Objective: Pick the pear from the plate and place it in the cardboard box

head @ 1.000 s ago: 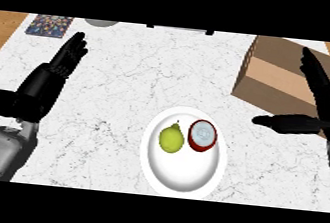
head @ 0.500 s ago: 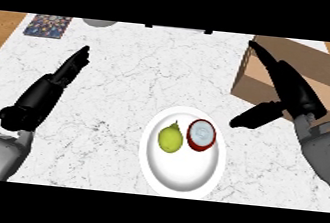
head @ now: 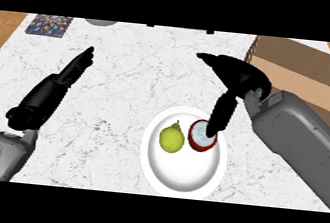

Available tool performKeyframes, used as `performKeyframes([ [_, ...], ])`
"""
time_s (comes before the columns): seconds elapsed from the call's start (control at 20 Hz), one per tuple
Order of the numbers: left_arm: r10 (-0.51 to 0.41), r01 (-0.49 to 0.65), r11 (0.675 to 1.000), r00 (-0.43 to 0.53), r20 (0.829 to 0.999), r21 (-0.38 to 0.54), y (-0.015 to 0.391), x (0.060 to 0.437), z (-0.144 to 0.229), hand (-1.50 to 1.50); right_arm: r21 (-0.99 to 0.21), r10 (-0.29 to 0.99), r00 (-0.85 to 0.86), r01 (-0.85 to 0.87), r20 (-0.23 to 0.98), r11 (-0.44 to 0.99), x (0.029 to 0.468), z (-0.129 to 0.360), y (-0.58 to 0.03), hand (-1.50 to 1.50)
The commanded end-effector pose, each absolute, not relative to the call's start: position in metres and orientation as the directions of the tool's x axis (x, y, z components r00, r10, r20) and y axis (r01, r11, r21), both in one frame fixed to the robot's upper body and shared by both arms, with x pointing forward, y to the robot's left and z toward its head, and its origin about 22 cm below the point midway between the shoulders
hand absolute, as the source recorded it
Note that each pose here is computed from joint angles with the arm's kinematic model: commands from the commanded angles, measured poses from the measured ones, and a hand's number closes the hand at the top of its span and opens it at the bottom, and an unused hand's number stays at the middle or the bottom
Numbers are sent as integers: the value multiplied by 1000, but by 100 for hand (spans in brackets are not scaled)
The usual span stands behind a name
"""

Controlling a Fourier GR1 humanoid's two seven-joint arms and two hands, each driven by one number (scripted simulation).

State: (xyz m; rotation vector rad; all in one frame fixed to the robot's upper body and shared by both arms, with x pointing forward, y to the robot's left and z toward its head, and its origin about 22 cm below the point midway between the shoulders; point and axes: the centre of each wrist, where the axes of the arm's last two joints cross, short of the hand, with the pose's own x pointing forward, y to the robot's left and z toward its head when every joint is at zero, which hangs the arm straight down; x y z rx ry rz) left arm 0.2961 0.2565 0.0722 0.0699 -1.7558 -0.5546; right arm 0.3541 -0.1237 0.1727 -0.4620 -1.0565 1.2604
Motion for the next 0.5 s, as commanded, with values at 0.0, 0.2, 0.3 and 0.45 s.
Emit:
performKeyframes([
  [0.0, -329, 243, 885, -279, 902, 398, 252, 293, 63, 0, -740, 959, -107, -660, 264, 130, 359, 184, -66, -150],
  [0.2, -330, 243, 885, -276, 903, 398, 250, 292, 68, 0, -704, 978, -133, -710, 160, 19, 359, 173, -31, -150],
  [0.3, -328, 242, 890, -252, 911, 387, 266, 291, 49, 0, -701, 985, -112, -713, 130, 11, 358, 165, -10, -150],
  [0.45, -327, 252, 883, -276, 904, 396, 255, 288, 70, 0, -647, 991, -97, -762, 94, -13, 365, 167, 7, -150],
])
